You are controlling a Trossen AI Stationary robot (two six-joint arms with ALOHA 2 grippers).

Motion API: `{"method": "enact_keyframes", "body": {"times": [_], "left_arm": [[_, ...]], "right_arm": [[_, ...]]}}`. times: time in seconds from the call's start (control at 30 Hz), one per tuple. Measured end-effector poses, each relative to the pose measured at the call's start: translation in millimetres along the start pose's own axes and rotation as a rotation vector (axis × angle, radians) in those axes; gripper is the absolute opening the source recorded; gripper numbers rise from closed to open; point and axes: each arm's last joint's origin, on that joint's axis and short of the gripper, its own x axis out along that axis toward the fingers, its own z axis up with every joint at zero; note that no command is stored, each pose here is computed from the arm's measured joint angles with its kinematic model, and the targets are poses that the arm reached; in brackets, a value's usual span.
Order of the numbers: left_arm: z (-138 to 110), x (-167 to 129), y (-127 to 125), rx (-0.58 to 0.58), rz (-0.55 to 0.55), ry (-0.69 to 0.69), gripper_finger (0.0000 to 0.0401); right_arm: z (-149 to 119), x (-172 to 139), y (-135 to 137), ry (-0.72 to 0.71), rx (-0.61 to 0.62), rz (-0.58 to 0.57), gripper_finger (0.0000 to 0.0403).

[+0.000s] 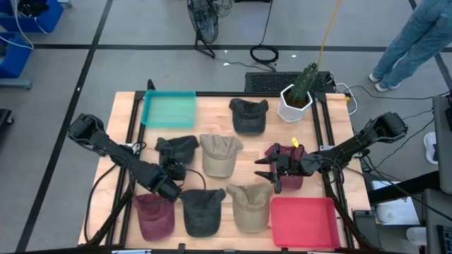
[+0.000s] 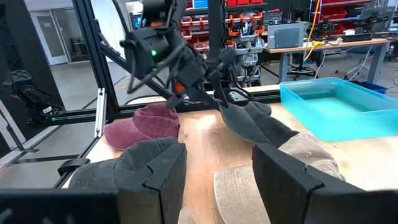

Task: Pick & Place hat
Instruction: Put the middle left black cap into the red bin

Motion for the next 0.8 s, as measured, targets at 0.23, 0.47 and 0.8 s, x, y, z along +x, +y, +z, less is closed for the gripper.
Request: {"method": "enact_keyframes", "body": {"times": [0.23,0.47,0.8], "left_arm": [[4,-7,5,0.023,0.050,-0.013,0.0060],[3,-19,18,0.015,0.144,0.029,0.0013],[30,-56,40,0.032,0.238,-0.099,0.0012]], "right_arm": [[0,0,0,0.000,0.005,0.000,0.0171],[-1,0,0,0.006,0.000,-0.001,0.0171],[2,0,-2,-0.030,-0.016,-0.071,0.0171]]}}
